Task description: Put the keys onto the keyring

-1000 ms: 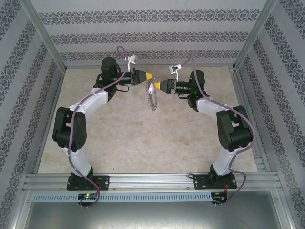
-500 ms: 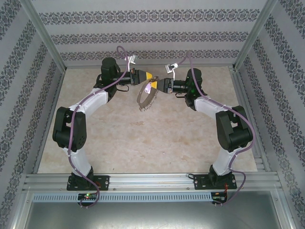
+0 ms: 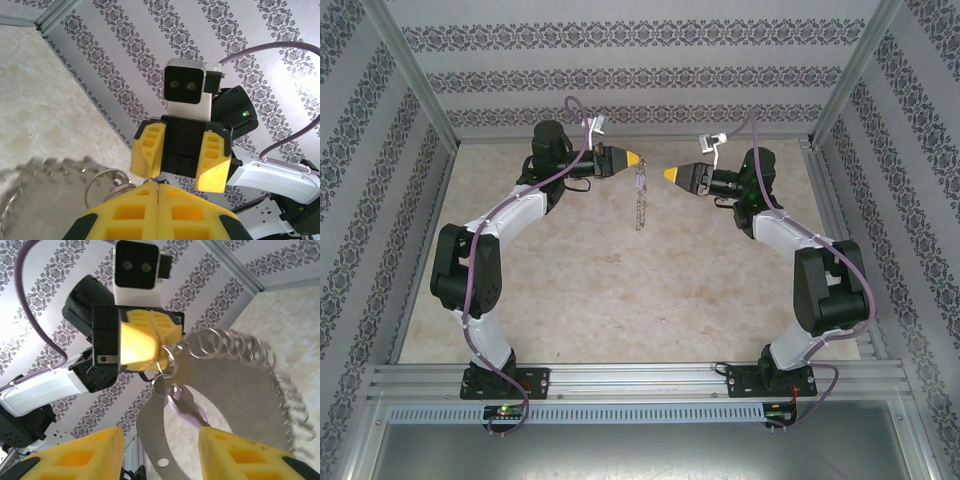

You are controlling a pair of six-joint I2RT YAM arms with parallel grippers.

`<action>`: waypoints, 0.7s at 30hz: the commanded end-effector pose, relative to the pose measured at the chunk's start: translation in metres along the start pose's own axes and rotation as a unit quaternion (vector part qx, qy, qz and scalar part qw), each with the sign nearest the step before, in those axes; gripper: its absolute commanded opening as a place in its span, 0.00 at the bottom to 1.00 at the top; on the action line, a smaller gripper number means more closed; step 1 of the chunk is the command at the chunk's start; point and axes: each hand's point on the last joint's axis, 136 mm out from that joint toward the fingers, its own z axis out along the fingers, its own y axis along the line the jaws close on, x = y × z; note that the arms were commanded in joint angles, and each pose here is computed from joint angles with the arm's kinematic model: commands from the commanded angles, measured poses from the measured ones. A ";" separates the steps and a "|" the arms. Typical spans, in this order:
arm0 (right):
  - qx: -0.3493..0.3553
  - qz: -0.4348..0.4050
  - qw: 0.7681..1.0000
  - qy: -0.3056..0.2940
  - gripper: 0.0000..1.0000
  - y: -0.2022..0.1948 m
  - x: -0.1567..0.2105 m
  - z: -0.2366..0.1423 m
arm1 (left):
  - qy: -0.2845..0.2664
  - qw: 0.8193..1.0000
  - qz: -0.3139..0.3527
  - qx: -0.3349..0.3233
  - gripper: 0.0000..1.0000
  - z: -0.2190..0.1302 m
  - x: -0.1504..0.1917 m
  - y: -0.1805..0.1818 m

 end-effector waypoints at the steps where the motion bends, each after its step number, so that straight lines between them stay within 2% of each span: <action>1: -0.005 -0.031 1.000 -0.002 0.45 0.008 -0.001 -0.001 | 0.002 0.999 0.036 0.026 0.00 0.002 -0.002 -0.018; 7: -0.001 -0.039 0.999 -0.008 0.48 0.006 -0.001 0.004 | 0.008 0.999 0.036 0.031 0.00 0.002 -0.001 -0.021; 21: -0.005 -0.011 0.999 -0.034 0.44 0.002 -0.023 0.035 | 0.007 0.999 0.039 0.031 0.00 0.001 0.000 -0.024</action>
